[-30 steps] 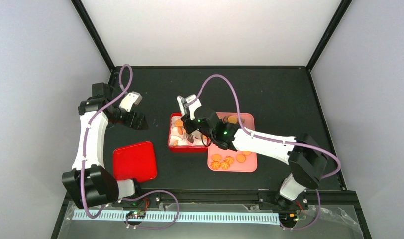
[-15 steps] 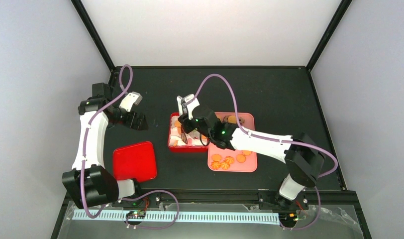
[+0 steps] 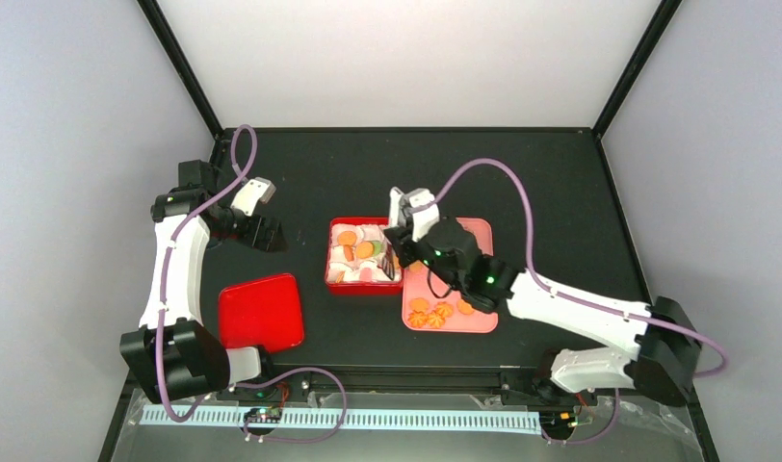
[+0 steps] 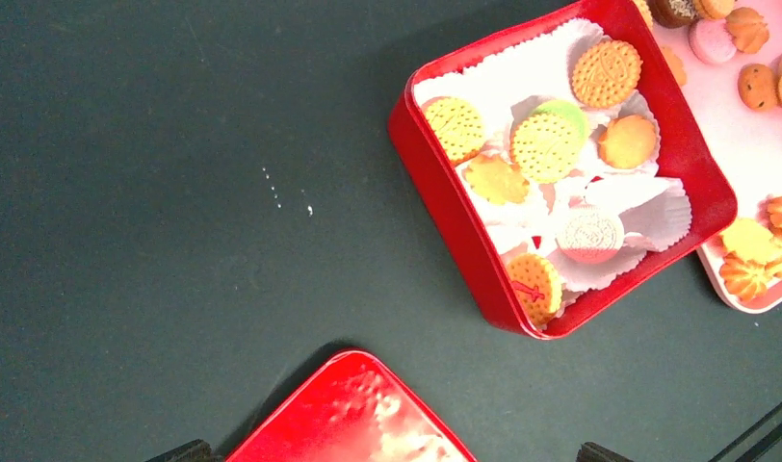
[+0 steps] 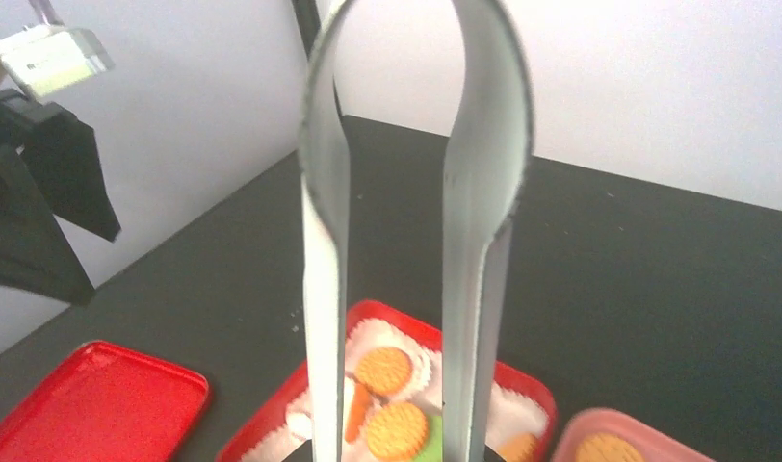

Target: Pack the cookies

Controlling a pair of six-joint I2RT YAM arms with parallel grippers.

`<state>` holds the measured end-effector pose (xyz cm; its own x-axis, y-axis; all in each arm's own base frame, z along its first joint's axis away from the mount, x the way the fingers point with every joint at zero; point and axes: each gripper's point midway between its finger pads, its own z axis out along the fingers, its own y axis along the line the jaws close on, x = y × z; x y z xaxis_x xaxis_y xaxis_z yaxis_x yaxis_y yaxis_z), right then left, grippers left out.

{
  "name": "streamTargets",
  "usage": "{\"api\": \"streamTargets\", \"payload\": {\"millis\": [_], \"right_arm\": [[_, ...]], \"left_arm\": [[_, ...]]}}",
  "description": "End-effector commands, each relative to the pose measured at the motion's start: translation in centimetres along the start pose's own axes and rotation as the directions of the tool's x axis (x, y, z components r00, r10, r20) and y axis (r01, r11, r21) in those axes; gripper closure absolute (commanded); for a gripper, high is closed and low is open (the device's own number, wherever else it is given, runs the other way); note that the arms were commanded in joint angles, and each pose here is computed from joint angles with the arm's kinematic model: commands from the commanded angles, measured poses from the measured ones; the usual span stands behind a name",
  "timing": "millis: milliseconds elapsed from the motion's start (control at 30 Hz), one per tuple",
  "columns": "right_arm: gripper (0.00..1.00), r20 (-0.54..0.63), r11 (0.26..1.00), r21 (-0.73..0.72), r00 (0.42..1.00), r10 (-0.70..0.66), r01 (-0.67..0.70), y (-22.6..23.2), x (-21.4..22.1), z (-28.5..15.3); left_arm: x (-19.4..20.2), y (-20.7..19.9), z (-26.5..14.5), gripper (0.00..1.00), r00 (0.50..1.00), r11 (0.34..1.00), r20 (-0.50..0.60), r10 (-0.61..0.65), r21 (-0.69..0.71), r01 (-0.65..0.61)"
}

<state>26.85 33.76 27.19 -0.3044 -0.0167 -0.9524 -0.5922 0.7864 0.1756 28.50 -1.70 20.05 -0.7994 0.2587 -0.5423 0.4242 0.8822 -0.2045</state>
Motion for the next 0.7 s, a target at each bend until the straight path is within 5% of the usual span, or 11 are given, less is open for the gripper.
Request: {"api": "streamTargets", "payload": {"millis": [0, 667], "right_arm": [[0.62, -0.01, 0.996, 0.088, 1.0, 0.016, -0.015, -3.0, 2.0, -2.7], [0.6, -0.148, 0.996, 0.058, 0.986, 0.077, -0.069, -3.6, 9.5, -2.7]], "left_arm": [[-0.8, -0.6, -0.9, 0.01, 0.999, 1.0, 0.036, 0.014, 0.019, -0.015], [-0.1, -0.5, -0.2, 0.01, 1.0, 0.999, 0.009, 0.022, 0.029, -0.022]]}}
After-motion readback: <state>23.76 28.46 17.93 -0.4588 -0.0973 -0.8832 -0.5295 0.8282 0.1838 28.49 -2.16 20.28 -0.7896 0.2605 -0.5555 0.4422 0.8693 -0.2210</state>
